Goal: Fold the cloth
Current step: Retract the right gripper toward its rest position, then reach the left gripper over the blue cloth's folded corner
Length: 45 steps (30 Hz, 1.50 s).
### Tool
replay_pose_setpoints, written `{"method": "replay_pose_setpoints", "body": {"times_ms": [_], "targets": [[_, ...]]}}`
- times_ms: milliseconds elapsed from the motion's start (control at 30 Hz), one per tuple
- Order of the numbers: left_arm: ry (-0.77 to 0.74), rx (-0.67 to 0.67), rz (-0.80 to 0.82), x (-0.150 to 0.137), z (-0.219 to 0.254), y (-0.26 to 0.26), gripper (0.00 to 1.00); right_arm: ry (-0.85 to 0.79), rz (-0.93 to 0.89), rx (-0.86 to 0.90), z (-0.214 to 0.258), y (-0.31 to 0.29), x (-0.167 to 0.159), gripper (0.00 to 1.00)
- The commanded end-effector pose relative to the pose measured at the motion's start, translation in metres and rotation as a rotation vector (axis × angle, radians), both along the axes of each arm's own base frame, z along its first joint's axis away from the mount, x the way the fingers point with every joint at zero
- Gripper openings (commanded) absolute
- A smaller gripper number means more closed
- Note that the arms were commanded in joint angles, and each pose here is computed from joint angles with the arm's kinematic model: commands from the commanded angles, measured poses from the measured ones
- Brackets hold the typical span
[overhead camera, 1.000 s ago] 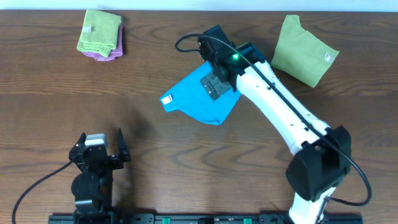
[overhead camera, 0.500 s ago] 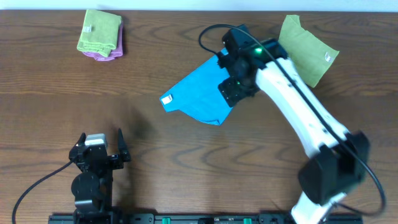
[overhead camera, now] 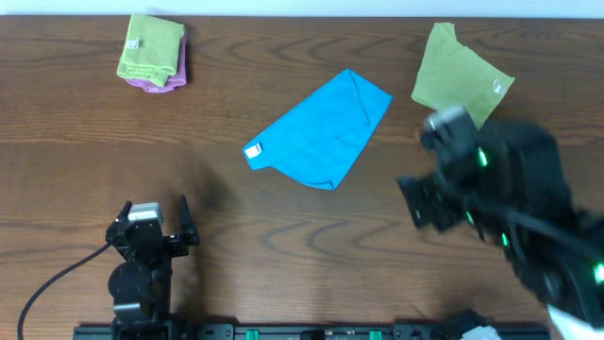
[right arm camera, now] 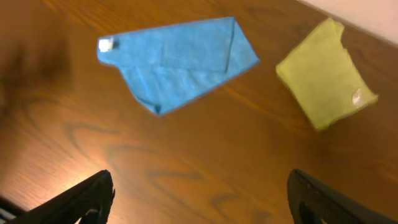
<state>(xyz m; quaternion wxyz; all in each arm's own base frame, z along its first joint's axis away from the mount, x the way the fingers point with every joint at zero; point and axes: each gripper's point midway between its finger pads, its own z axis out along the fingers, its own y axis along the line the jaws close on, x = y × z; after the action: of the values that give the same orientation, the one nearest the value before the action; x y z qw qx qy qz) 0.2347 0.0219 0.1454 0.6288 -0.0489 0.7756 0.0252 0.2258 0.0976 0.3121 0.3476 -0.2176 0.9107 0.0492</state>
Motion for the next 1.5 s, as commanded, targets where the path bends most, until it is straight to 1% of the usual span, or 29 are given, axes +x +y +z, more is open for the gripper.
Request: {"method": "replay_pose_setpoints", "body": {"times_ms": [0,67,167,267,333,400,467,567,733,833,933,1000,1100,1167,1300,1467], "targets": [[-0.002,-0.127,-0.013,0.002,-0.009,-0.007,0.95,0.045,-0.040,0.014,-0.028,-0.009,-0.018,0.91],[-0.030,-0.172,-0.050,0.004,-0.002,-0.015,0.95,0.052,-0.053,0.025,-0.041,-0.016,-0.032,0.92],[-0.062,-0.196,-0.140,0.005,0.008,-0.030,0.95,0.071,-0.077,0.037,-0.063,-0.024,-0.050,0.93],[-0.077,-0.189,-0.149,0.005,0.012,-0.031,0.95,0.081,-0.076,0.058,-0.089,-0.026,-0.061,0.95],[-0.096,-0.167,-0.134,0.006,0.016,-0.027,0.95,0.029,-0.065,0.127,-0.088,-0.018,-0.059,0.99],[-0.123,-0.166,-0.147,0.007,0.023,-0.029,0.96,-0.014,-0.068,0.157,-0.080,-0.018,-0.060,0.99],[-0.146,-0.170,-0.210,0.006,0.029,-0.040,0.96,-0.036,-0.104,0.211,-0.072,-0.017,-0.057,0.99],[-0.166,-0.184,-0.282,0.004,0.036,-0.052,0.96,-0.059,-0.062,0.282,-0.061,-0.004,-0.055,0.99],[-0.167,-0.214,-0.338,0.002,0.038,-0.062,0.95,-0.074,-0.057,0.304,-0.057,-0.001,-0.052,0.99],[-0.201,-0.212,-0.400,-0.001,0.048,-0.071,0.95,-0.045,-0.098,0.339,-0.067,0.001,-0.048,0.99],[-0.216,-0.268,-0.426,-0.002,0.054,-0.076,0.95,-0.028,-0.113,0.380,-0.092,0.012,-0.036,0.99],[-0.211,-0.302,-0.415,-0.001,0.054,-0.075,0.96,-0.041,-0.094,0.397,-0.107,0.020,-0.027,0.99],[-0.228,-0.326,-0.462,0.001,0.063,-0.082,0.95,-0.072,-0.114,0.407,-0.119,0.022,-0.016,0.99],[-0.228,-0.339,-0.472,0.005,0.069,-0.084,0.95,-0.094,-0.114,0.416,-0.117,0.023,-0.012,0.99],[-0.155,-0.340,-0.490,0.020,0.084,-0.091,0.96,-0.145,-0.124,0.426,-0.102,0.021,-0.006,0.99],[0.020,-0.301,-0.555,0.065,0.100,-0.114,0.96,-0.181,-0.131,0.415,-0.077,0.015,-0.008,0.99]]}}
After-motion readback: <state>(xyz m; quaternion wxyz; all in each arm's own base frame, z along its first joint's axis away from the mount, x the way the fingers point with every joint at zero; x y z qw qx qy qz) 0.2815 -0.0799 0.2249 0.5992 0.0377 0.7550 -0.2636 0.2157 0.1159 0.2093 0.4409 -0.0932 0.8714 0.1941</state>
